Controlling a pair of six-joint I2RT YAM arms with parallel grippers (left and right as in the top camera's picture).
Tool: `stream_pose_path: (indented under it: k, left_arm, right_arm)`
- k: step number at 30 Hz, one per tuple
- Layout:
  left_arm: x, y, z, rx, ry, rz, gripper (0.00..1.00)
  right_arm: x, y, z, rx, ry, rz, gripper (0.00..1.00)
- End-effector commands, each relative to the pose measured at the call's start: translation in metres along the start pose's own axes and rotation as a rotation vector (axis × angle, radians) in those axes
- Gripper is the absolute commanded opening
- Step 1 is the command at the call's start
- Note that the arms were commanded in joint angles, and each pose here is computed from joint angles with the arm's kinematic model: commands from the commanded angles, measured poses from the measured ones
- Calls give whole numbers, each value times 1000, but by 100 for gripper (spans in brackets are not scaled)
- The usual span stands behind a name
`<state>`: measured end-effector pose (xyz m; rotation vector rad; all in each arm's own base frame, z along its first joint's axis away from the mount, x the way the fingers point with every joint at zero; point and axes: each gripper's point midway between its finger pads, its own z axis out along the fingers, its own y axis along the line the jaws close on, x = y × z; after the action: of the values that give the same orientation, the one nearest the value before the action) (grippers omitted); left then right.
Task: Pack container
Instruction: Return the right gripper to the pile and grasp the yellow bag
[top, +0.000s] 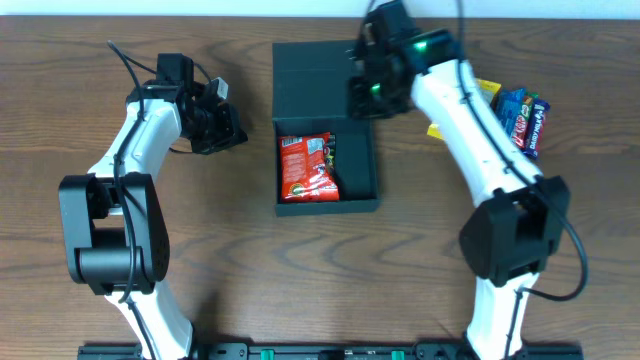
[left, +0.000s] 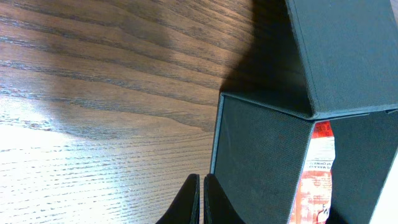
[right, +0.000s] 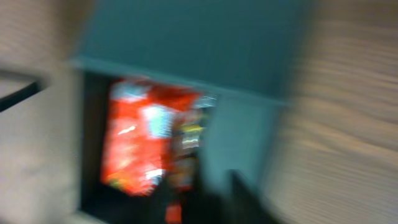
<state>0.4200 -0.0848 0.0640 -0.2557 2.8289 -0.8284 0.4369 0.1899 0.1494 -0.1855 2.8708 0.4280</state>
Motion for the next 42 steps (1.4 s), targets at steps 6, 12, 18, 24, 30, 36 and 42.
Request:
stream_pose_path:
  k: [6,12,18,24,30,36,42]
  left_arm:
    - [-8,-1,-2,-4,-18,28,6]
    - [-8,-1,-2,-4,-17,27,6]
    - [-8,-1,-2,-4,-17,27,6]
    - [-8,-1,-2,-4,-17,27,6]
    - [-8,0,-2,-5,-18,28,6]
    - [-9,3,-2,-26,-22,27,6]
    - [-9,3,-2,-26,-23,27,6]
  right_arm:
    - [-29,-183,-15,541,-123,240,76]
    - [-25,-215,18,684,-120,363,77]
    - [-27,-230,54,709,-112,362,77]
    - [-34,-237,73,721,-128,335,74]
    - [-24,-246,92,748,-85,331,58]
    - [-22,-249,92,753,-75,334,1]
    - [-22,-240,71,762,-41,322,1]
